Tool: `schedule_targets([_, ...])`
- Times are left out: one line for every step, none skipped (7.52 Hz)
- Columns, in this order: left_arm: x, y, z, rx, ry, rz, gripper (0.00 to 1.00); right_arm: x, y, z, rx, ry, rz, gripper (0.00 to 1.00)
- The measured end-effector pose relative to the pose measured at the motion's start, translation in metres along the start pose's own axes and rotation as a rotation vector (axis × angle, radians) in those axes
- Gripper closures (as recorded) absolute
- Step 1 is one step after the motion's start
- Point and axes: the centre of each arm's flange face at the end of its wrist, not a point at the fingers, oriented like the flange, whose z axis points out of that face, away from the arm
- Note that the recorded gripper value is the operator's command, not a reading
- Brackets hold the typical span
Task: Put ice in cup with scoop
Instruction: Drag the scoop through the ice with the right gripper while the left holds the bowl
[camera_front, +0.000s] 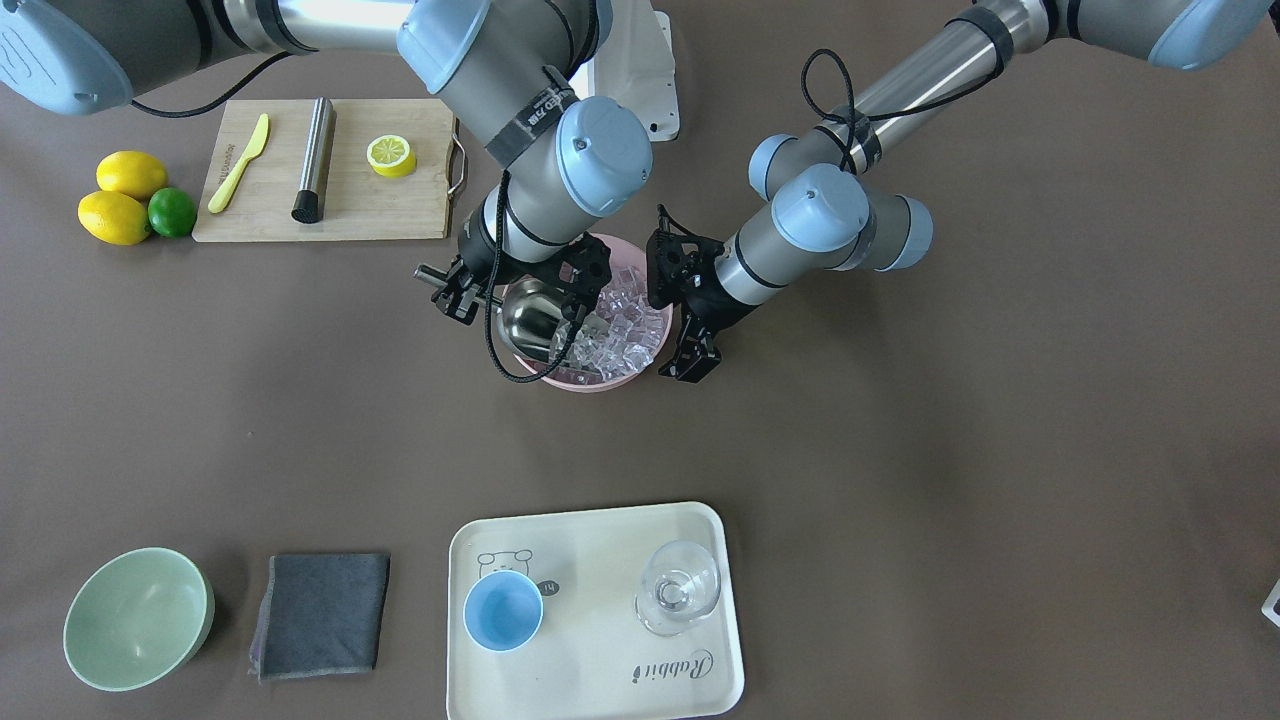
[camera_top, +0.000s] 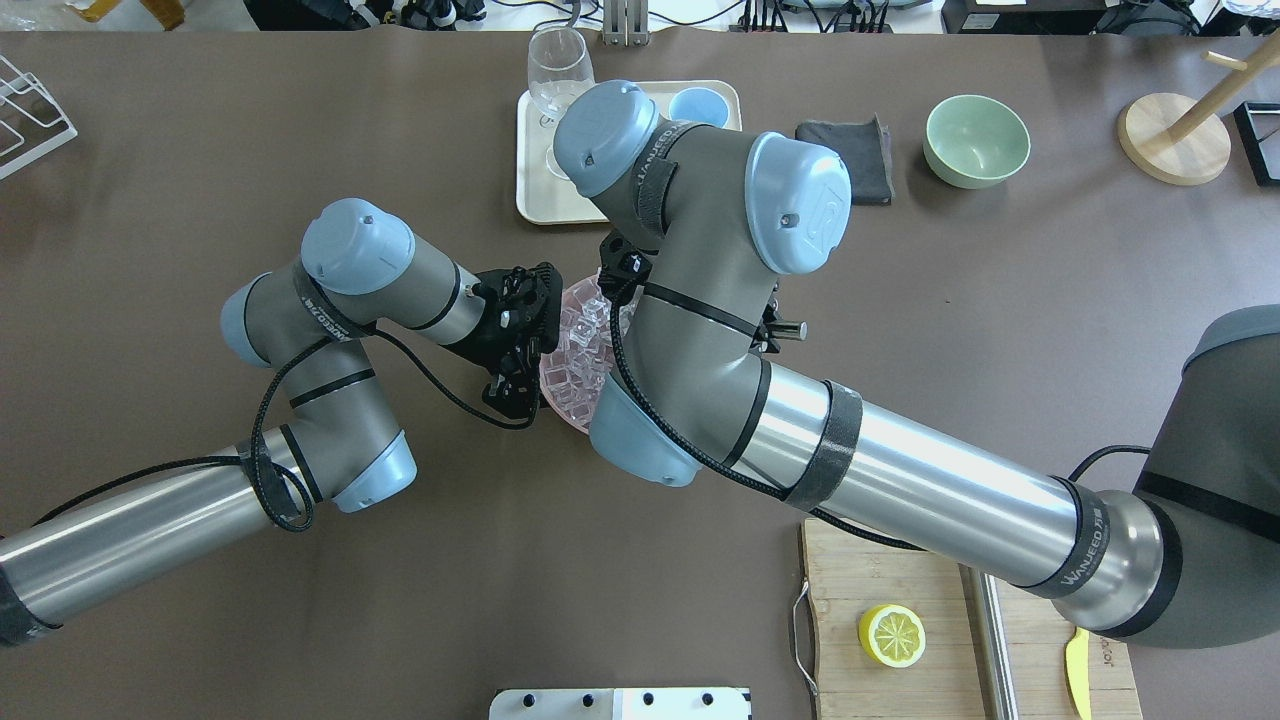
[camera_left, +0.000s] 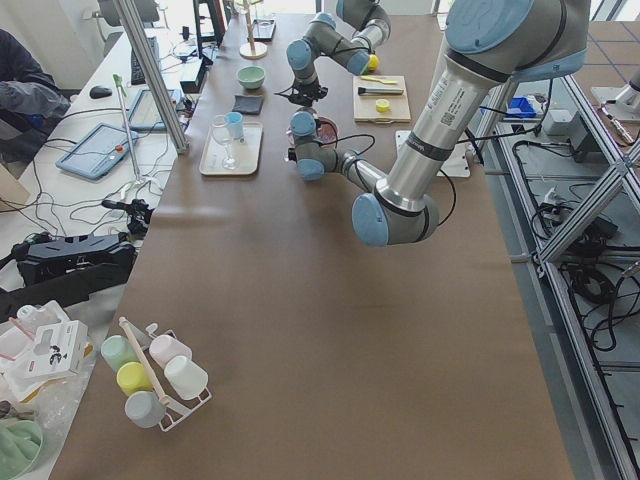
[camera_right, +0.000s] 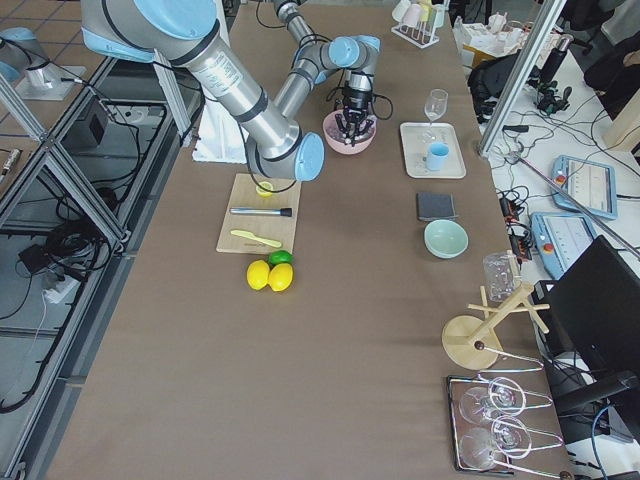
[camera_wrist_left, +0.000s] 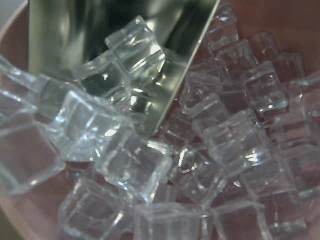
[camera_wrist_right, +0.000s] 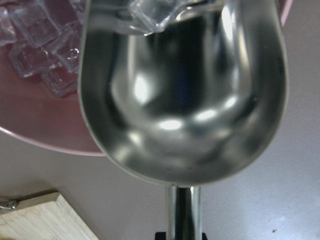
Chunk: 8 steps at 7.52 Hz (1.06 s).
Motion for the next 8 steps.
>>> schedule_targets([0.0,0.0,0.0,-0.001,0.0,0.0,0.02,-0.002,0.005,0.002,0.023,-0.005,0.022,1.0])
schedule_targets([0.0,0.0,0.0,-0.001,0.0,0.0,0.02,-0.005,0.012,0.002,0.044,-0.008,0.031,1.0])
schedule_targets([0.0,0.001,0.0,-0.001,-0.001,0.0,0.02,-0.008,0.018,0.002,0.06,-0.012,0.041,1.0])
schedule_targets([0.0,0.001,0.0,-0.001,0.0,-0.001,0.02,-0.01,0.022,0.002,0.071,-0.016,0.056,1.0])
schedule_targets([0.0,0.001,0.0,-0.002,-0.001,-0.001,0.02,-0.011,0.027,0.002,0.08,-0.016,0.068,1.0])
schedule_targets([0.0,0.002,0.0,-0.002,-0.001,-0.001,0.02,-0.014,0.03,0.004,0.09,-0.017,0.084,1.0])
schedule_targets([0.0,0.002,0.0,-0.002,0.0,-0.001,0.02,-0.019,0.028,0.007,0.106,-0.015,0.093,1.0])
schedule_targets([0.0,0.002,0.0,-0.002,-0.001,-0.001,0.02,-0.026,0.024,0.012,0.124,-0.015,0.103,1.0])
